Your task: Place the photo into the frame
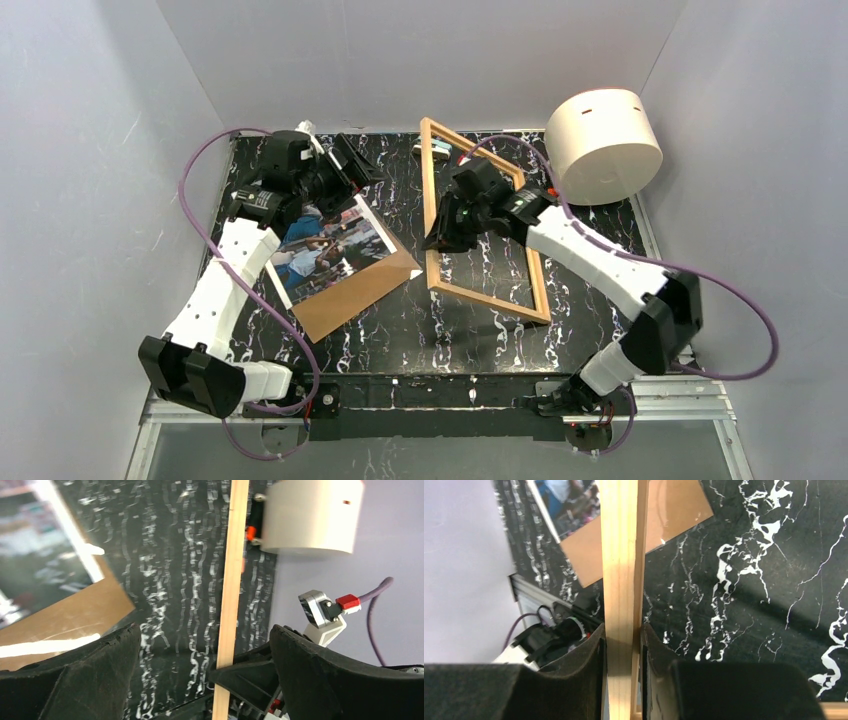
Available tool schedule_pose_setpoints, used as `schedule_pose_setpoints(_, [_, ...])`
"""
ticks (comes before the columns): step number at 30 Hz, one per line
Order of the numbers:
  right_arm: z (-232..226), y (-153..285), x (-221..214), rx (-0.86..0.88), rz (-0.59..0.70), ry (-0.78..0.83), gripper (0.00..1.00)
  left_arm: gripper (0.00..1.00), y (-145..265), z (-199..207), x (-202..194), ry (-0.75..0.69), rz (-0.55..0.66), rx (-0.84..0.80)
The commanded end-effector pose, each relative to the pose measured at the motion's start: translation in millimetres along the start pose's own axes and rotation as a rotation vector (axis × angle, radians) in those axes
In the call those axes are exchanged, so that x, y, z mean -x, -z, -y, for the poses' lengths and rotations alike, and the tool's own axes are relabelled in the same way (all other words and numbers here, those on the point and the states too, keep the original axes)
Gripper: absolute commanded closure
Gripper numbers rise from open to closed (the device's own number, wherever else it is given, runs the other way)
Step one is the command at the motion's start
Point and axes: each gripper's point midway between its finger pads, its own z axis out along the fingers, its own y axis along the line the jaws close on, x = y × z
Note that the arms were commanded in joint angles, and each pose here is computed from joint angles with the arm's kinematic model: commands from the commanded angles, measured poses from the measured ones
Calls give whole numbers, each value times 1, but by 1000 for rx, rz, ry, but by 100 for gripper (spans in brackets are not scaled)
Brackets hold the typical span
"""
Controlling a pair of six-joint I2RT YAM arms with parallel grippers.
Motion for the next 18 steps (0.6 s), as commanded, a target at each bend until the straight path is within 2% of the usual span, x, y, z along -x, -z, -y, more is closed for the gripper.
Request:
schedule_pose_setpoints(1, [28, -35, -6, -128, -29, -21, 99, 2, 8, -44, -5, -34, 43, 167])
schedule_pose_setpoints(4, [42, -63, -12, -179, -45, -67, 99, 2, 5, -69, -13, -66, 16, 250])
schedule_pose_setpoints(10, [32, -118, -35, -145, -142, -79, 99, 2, 12, -122, -26, -129, -23, 464])
schedule_pose_setpoints(15, [18, -159, -63, -83, -248, -99, 97, 2, 13, -143, -22, -149, -5, 544])
schedule_pose_setpoints(18, [23, -179, -78, -110, -295, -129, 96, 2, 10, -154, -20, -161, -4, 584])
